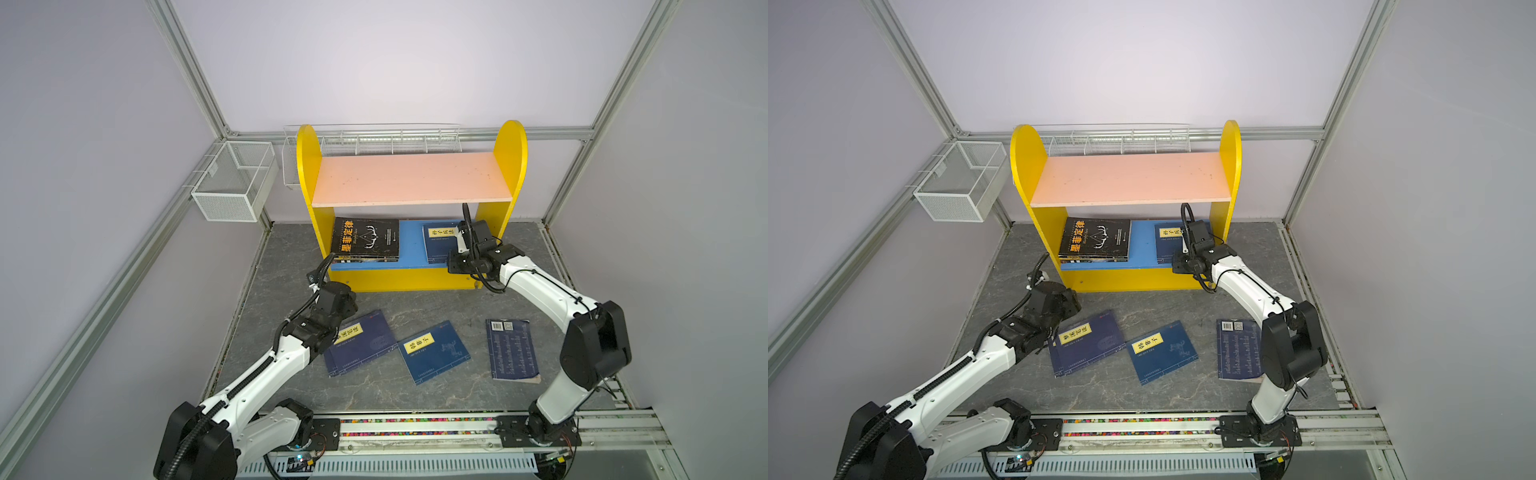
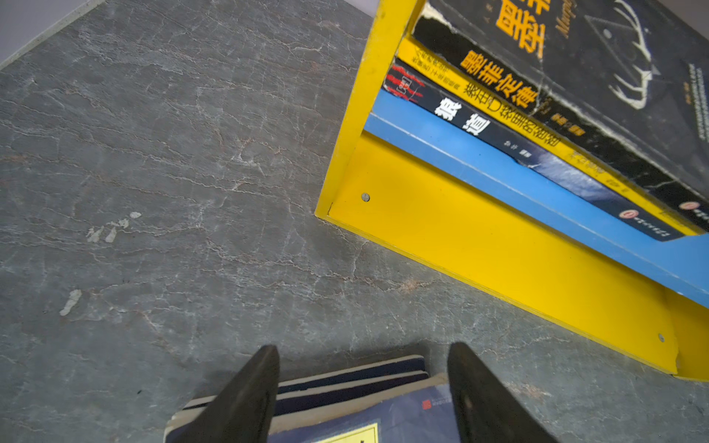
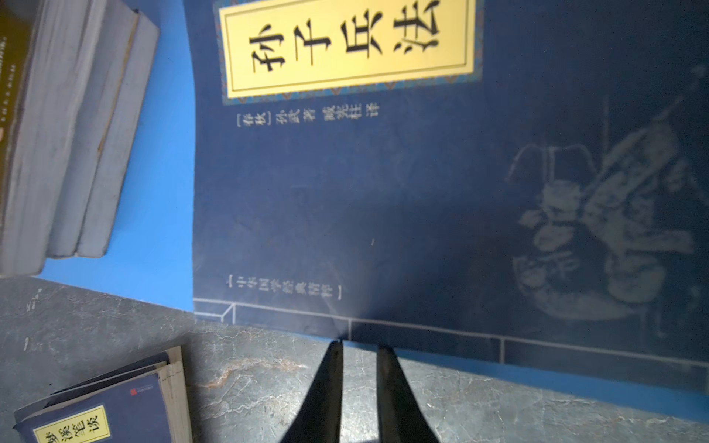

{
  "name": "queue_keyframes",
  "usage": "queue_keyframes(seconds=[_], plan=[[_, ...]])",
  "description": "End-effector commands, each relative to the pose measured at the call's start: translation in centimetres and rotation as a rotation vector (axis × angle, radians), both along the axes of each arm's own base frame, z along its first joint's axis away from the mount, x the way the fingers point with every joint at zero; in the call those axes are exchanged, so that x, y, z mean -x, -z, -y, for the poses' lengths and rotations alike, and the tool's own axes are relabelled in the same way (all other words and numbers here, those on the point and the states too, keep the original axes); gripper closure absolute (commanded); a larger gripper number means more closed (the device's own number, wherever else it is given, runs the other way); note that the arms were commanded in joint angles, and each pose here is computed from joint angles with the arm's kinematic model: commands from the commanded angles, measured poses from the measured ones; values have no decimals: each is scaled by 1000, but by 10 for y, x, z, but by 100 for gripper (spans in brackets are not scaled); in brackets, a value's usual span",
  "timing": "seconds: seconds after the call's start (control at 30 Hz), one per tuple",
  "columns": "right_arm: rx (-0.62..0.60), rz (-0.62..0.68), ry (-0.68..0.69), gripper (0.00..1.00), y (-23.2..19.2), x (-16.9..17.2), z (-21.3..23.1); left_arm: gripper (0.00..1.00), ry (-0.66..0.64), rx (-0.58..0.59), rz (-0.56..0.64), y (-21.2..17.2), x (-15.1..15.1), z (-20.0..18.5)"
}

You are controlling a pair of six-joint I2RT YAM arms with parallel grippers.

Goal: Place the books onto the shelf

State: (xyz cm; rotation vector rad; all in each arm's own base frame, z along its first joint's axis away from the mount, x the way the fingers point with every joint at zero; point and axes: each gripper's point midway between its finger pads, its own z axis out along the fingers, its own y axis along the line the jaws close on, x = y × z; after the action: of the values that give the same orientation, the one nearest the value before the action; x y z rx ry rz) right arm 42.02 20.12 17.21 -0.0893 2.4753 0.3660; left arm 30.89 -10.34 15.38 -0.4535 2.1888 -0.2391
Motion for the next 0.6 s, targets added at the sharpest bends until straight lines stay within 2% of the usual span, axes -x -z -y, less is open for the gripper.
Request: queue_keyframes(seconds=[0.0,0.23,0.3,0.43,0.57], plan=[[20,35,1,79,-9,-9,5,30,-24,-2,3,-4,-2,-3],[24,52,18,79,-14,-3,13,30,13,-15,-18,1,-4,3],[8,85,-19,79,-22,3,9,30,54,-32,-41,6,-5,8],[1,100,-99,76,-24,30,0,31,195,-55,-106,22,-8,31],[-38,1,-156,68,5,76,1,33,395,-74,-187,39,-6,66]])
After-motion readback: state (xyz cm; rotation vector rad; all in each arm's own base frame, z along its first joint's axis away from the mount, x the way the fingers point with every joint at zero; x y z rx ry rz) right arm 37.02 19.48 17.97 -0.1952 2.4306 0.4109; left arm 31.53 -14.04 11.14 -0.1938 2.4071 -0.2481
